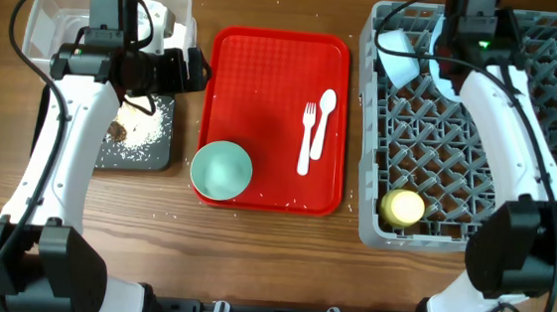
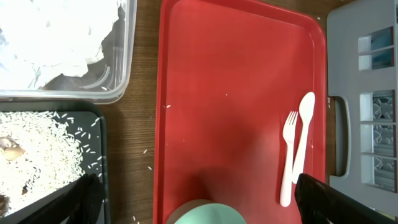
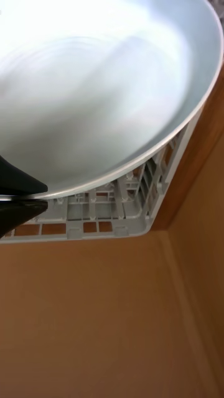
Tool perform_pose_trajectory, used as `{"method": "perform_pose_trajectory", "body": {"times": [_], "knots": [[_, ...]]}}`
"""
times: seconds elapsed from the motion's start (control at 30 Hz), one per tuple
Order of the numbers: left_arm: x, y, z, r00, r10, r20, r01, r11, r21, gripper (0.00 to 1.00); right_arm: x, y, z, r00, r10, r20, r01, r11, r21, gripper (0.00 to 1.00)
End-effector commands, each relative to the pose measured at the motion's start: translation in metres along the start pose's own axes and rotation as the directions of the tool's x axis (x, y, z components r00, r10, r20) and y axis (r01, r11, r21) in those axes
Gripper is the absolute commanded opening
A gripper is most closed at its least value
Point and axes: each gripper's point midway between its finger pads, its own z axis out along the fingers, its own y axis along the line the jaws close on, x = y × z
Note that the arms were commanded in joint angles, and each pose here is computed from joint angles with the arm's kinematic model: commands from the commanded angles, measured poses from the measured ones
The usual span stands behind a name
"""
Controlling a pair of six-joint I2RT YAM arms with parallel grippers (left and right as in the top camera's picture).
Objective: Sort waste into correct bins and load items into the dishwasher rack
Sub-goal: 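Stand the plate upright in the back of the rack, release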
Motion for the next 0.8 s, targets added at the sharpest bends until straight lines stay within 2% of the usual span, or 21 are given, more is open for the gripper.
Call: {"method": "perform_pose_trajectory", "body": {"times": [0.0, 0.1, 0.13, 0.17, 0.2, 0.33, 0.47, 0.6, 0.7, 0.77], "knots": [[-0.003, 0.001, -0.006, 1.0, 0.004, 0.02, -0.004, 1.0, -0.006, 1.0, 0.008, 0.001, 0.004, 0.998, 0.044, -0.043, -0.042, 0.998, 0.05, 0.04], [-0.003, 0.001, -0.006, 1.0, 0.004, 0.02, -0.004, 1.0, -0.006, 1.0, 0.008, 0.004, 0.003, 0.997, 0.066, -0.043, -0.064, 0.997, 0.04, 0.06], [-0.003, 0.001, -0.006, 1.0, 0.004, 0.02, -0.004, 1.0, -0.006, 1.0, 0.007, 0.009, 0.001, 0.997, 0.067, -0.036, -0.066, 0.998, 0.019, 0.16], [-0.003, 0.001, -0.006, 1.0, 0.004, 0.02, -0.004, 1.0, -0.006, 1.0, 0.004, 0.015, 0.001, 0.998, 0.063, -0.024, -0.064, 0.998, -0.011, 0.33], [-0.003, 0.001, -0.006, 1.0, 0.004, 0.02, -0.004, 1.0, -0.006, 1.0, 0.0, 0.023, 0.0, 0.998, 0.064, -0.006, -0.065, 0.996, -0.055, 0.47], [-0.003, 0.001, -0.006, 1.0, 0.004, 0.02, -0.004, 1.0, -0.006, 1.0, -0.01, 0.044, -0.003, 0.989, 0.144, 0.032, -0.136, 0.973, -0.188, 0.68], [-0.003, 0.001, -0.006, 1.0, 0.004, 0.02, -0.004, 1.0, -0.006, 1.0, -0.014, 0.042, -0.008, 0.976, 0.216, 0.039, -0.202, 0.955, -0.215, 0.8], [-0.003, 0.001, -0.006, 1.0, 0.004, 0.02, -0.004, 1.0, -0.006, 1.0, -0.025, 0.009, -0.039, 0.93, 0.353, 0.097, -0.322, 0.915, -0.241, 0.94], [-0.003, 0.001, -0.006, 1.0, 0.004, 0.02, -0.004, 1.0, -0.006, 1.0, -0.048, 0.001, -0.093, 0.855, 0.487, 0.179, -0.362, 0.808, -0.465, 1.0], [-0.003, 0.001, -0.006, 1.0, 0.004, 0.02, -0.004, 1.0, -0.006, 1.0, -0.065, 0.014, -0.14, 0.809, 0.549, 0.209, -0.274, 0.667, -0.693, 1.0]]}}
